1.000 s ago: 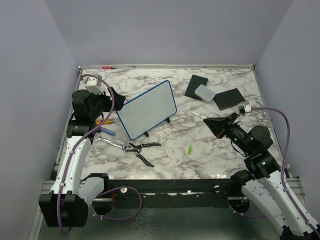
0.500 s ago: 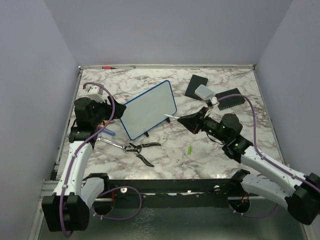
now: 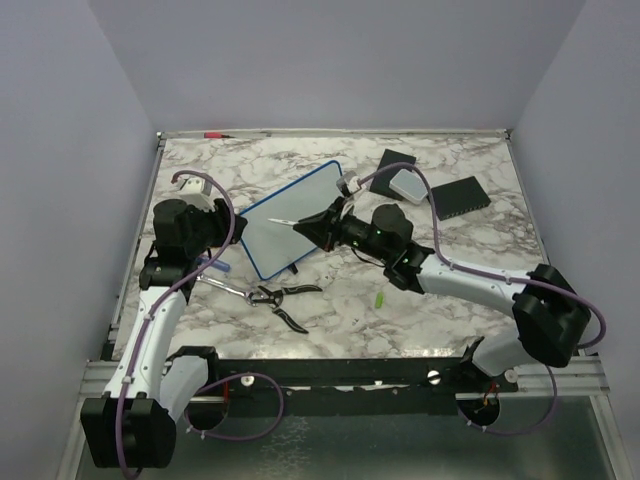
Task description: Write a sentence on the whiteboard
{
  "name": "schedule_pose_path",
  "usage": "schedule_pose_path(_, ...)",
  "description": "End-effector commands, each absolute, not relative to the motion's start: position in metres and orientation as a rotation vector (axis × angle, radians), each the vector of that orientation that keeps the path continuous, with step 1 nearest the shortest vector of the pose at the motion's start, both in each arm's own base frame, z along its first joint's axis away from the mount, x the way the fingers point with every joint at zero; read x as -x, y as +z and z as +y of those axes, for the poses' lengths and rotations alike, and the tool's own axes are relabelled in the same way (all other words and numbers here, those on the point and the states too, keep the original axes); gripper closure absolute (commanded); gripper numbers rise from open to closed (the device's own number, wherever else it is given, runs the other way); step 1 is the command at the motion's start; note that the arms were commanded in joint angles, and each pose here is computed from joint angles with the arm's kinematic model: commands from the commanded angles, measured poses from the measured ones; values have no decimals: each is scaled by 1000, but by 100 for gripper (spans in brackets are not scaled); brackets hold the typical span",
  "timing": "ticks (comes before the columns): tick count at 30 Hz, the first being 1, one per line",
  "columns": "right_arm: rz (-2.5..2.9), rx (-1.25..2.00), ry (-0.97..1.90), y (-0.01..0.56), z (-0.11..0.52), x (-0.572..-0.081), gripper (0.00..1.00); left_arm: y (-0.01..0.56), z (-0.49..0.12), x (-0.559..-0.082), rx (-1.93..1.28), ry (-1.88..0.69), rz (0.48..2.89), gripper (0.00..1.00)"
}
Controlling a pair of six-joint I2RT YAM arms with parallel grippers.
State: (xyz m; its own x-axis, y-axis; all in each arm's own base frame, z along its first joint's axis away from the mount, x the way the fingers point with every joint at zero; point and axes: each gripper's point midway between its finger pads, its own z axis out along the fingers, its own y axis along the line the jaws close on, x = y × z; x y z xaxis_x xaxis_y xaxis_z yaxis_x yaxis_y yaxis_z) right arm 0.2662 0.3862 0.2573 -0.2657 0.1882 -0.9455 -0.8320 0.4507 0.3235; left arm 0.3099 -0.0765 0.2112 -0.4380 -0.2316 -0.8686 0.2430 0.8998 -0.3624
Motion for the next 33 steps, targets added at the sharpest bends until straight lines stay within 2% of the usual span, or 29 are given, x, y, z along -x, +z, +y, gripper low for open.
schedule_pose_path(1, 1453, 615, 1064, 271, 412, -277, 99, 207, -76, -306, -27, -484, 1968, 59)
schedule_pose_path(13, 1512, 634, 1028, 243, 441, -290, 99, 205, -79, -305, -38, -453, 1981, 79)
schedule_pose_path(33, 1541, 630, 981, 227, 447, -298, 99, 203, -78, -304, -40, -437, 1988, 86)
